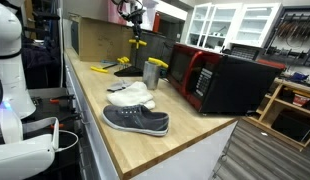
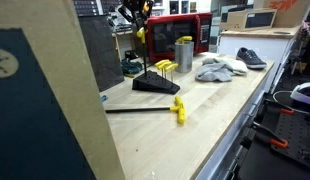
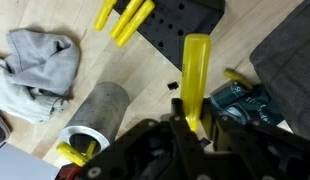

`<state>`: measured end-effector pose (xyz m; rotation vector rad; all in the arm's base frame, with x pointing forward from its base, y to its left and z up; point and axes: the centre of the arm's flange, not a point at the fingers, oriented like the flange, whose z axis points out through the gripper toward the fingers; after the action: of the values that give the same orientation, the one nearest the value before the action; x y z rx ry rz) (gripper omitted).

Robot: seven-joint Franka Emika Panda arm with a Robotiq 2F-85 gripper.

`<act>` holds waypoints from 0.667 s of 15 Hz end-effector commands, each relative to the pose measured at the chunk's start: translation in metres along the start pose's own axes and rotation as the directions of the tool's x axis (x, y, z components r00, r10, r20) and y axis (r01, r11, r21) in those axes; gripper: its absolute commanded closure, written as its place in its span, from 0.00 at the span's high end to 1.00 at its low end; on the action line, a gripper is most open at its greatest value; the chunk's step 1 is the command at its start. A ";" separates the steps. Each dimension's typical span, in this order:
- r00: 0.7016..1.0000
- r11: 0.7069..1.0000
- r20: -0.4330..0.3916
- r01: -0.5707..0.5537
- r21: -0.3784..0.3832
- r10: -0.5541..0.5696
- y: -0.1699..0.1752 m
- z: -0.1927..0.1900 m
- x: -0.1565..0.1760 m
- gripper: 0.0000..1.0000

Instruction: Remove the black object from the tin and put it on the black stand

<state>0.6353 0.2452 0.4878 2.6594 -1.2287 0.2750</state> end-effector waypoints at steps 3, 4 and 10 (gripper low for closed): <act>1.000 1.000 0.012 0.003 0.008 -0.003 0.015 -0.003 -0.009 0.06; 1.000 1.000 0.006 0.001 0.007 -0.001 0.016 -0.003 -0.009 0.06; 0.999 0.999 0.002 -0.045 -0.007 0.045 0.028 0.006 -0.006 0.06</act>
<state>0.6320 0.2456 0.4875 2.6601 -1.2291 0.2778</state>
